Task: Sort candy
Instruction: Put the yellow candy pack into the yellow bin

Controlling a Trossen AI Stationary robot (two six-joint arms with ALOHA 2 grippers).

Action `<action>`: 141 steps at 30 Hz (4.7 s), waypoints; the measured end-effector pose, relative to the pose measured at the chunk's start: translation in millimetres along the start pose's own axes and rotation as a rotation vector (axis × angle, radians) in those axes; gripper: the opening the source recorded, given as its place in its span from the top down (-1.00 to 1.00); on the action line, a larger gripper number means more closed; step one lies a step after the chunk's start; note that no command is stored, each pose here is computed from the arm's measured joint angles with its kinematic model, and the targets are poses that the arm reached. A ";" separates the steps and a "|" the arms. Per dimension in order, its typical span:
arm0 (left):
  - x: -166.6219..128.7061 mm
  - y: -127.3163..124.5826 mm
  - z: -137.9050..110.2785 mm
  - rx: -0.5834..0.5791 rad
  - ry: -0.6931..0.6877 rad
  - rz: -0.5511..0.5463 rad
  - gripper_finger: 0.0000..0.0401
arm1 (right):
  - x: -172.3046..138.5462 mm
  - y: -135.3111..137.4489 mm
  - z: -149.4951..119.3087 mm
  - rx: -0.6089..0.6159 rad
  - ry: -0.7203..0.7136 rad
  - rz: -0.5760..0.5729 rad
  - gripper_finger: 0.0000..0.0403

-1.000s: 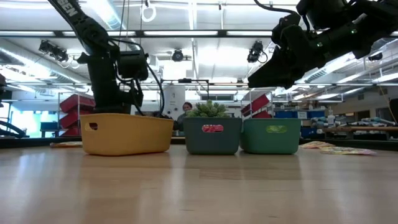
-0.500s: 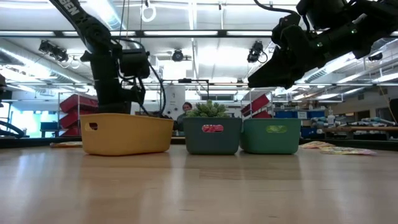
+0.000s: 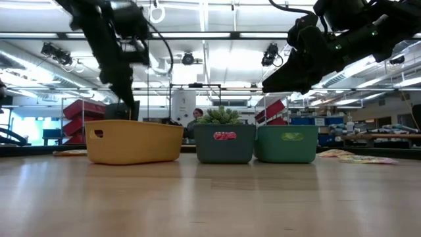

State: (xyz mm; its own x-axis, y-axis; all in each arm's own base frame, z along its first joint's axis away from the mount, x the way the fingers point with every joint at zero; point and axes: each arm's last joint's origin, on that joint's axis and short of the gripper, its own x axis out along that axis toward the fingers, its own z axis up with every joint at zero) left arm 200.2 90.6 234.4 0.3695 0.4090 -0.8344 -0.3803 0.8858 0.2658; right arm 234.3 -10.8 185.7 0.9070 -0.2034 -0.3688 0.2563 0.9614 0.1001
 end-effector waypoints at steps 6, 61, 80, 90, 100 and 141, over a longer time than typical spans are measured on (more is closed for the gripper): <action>-30.7 -9.4 -1.8 -0.014 -0.128 -0.032 1.00 | 0.6 1.6 5.9 -0.001 -0.014 0.016 0.36; 35.6 -28.0 -5.3 0.174 0.212 -0.102 0.99 | 1.6 2.9 11.0 -0.025 0.016 0.022 0.36; -18.3 -97.6 16.6 0.542 -0.078 -0.455 1.00 | 1.8 1.9 11.5 -0.016 0.013 0.018 0.36; 16.8 -118.4 15.5 0.697 0.018 -0.444 0.99 | 1.8 1.8 11.4 0.000 0.013 0.018 0.36; 17.0 -120.4 15.4 0.760 0.004 -0.434 0.69 | 1.9 1.7 11.3 0.001 0.014 0.017 0.35; -6.3 -161.6 9.1 0.564 0.051 -0.579 1.00 | 1.9 1.0 11.1 -0.046 0.015 0.000 0.77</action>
State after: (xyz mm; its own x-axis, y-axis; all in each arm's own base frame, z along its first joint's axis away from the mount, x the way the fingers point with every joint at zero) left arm 267.2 -53.1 201.1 0.3322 -0.1470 -0.9317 0.3494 0.9367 -0.0232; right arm 240.0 -12.2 195.3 0.9020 -0.2007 -0.3823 0.2400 0.9691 0.0575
